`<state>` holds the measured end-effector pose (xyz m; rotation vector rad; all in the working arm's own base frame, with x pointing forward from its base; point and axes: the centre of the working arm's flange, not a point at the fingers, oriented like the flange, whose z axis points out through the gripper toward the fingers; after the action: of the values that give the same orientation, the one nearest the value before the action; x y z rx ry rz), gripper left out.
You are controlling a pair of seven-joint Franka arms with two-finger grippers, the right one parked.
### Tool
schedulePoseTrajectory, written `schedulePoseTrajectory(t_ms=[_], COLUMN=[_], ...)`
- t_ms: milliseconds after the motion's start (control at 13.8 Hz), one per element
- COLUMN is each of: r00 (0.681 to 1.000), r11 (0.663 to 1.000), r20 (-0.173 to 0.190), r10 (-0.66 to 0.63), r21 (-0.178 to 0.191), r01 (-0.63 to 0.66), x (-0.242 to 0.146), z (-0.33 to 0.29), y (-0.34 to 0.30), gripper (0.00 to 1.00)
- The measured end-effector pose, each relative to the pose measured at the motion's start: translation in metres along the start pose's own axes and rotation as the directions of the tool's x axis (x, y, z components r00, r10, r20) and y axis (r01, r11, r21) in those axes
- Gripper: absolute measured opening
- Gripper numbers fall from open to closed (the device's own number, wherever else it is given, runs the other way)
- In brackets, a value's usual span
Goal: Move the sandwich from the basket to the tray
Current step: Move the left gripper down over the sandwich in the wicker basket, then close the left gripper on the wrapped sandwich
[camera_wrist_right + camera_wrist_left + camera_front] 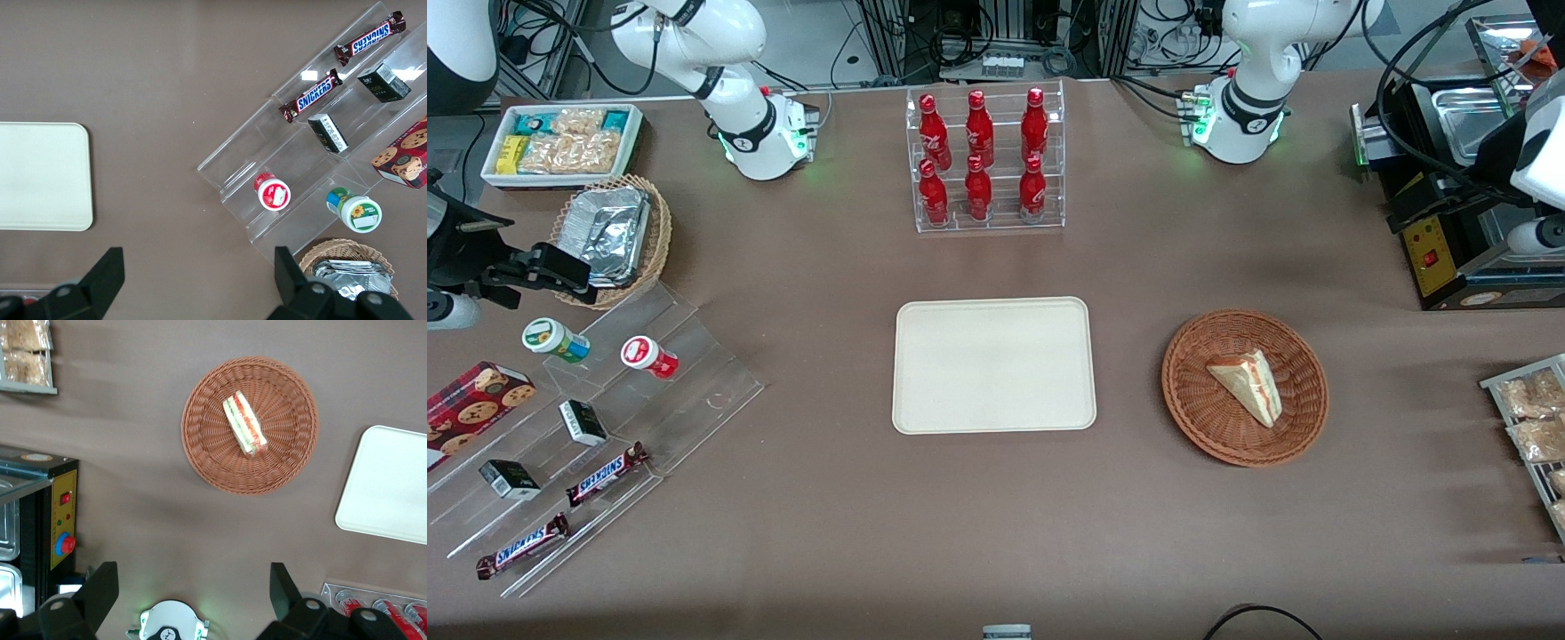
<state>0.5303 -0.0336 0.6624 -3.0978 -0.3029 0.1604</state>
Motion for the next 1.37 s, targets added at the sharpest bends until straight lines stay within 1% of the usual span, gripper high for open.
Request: schedulePoseTrajectory(t_ms=[145,289,361,434,506,651,723,795,867,1012,1084,1157,1301,1373], r00=[1.0,0.999,0.999,1.0,1.0,0.991,0.979,0.959,0.931,0.858,0.827,0.812,0.804,0.803], r11=[1.0,0.999,0.999,1.0,1.0,0.992,0.979,0.959,0.931,0.858,0.827,0.812,0.804,0.803], r20=[-0.01,0.0,0.013,0.024,0.025,0.012,0.002,-0.009,-0.016,-0.03,-0.035,-0.041,-0.053,-0.057], r10=[0.028,0.036,0.032,0.015,-0.014,-0.13,-0.204,-0.284,-0.364,-0.513,-0.561,-0.582,-0.593,-0.593], r21=[-0.002,0.0,0.002,0.003,0.002,-0.004,-0.009,-0.017,-0.026,-0.05,-0.064,-0.078,-0.105,-0.113], r01=[-0.028,-0.036,-0.032,-0.015,0.014,0.13,0.204,0.283,0.364,0.511,0.559,0.578,0.586,0.585], x=[-0.001,0.003,0.009,0.018,0.03,0.054,0.063,0.07,0.075,0.078,0.078,0.076,0.066,0.06], z=[-0.004,0.001,0.009,0.021,0.037,0.08,0.106,0.133,0.162,0.215,0.243,0.27,0.316,0.333], y=[0.002,0.005,0.006,0.008,0.011,0.017,0.02,0.023,0.026,0.037,0.046,0.057,0.073,0.074], gripper=[1.0,1.0,1.0,1.0,1.0,1.0,1.0,1.0,1.0,1.0,1.0,1.0,1.0,1.0])
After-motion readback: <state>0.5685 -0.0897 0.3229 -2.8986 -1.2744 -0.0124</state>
